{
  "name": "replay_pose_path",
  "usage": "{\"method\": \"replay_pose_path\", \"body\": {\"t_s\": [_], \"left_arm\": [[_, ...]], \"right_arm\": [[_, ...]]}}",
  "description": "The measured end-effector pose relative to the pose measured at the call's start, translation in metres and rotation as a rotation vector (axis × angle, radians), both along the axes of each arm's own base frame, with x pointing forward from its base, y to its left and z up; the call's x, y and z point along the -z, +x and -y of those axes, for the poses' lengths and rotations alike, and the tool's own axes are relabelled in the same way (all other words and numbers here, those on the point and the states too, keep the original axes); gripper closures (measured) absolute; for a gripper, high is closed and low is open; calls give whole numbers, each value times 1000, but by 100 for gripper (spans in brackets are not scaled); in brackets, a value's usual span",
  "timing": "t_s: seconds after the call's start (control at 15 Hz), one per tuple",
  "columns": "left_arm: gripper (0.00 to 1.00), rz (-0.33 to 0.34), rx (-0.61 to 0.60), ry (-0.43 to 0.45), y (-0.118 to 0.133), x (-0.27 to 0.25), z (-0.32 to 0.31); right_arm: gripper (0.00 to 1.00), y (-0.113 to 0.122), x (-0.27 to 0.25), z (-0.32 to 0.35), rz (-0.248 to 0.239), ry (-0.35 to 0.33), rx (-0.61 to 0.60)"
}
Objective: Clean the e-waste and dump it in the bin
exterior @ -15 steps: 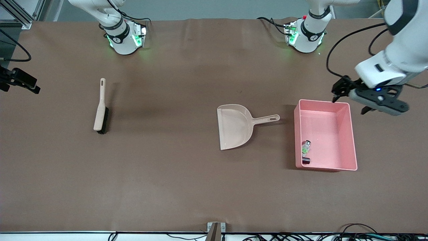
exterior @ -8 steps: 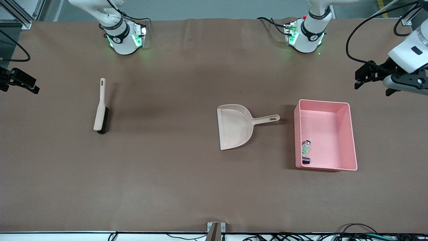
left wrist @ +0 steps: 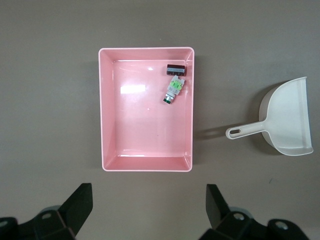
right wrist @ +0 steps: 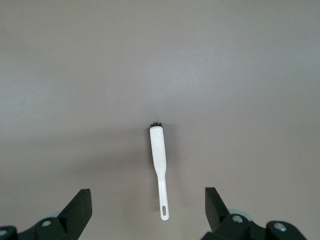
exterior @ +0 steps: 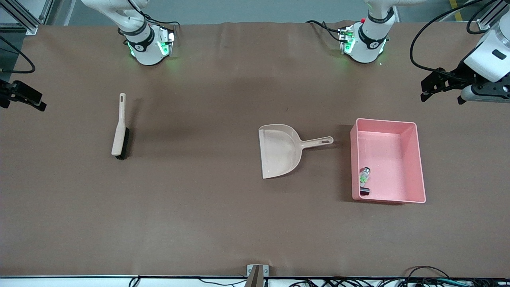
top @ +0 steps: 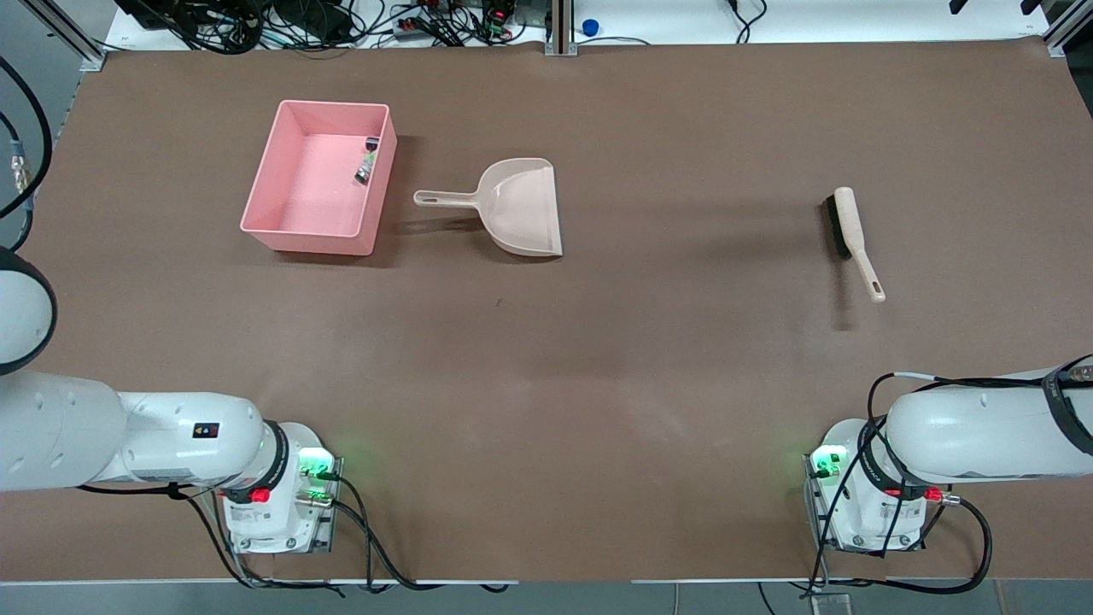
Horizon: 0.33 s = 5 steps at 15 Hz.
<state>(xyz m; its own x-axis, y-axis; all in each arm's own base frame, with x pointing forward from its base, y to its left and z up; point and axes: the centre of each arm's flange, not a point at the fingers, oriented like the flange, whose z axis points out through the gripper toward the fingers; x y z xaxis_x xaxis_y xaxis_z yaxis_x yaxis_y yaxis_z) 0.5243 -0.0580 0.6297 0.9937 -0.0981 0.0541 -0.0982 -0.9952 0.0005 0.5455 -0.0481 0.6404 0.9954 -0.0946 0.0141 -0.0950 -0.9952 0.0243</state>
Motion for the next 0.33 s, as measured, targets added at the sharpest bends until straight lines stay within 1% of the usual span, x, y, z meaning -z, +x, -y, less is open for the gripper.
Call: {"method": "replay_pose_path", "body": {"t_s": [0.2, 0.33], "left_arm": [[0, 5, -19, 2, -1, -3, -8], [0, -10, -56, 4, -5, -4, -9]], "right_arm": [[0, -1, 1, 0, -10, 1, 0], [0, -1, 1, 0, -10, 1, 1]]}}
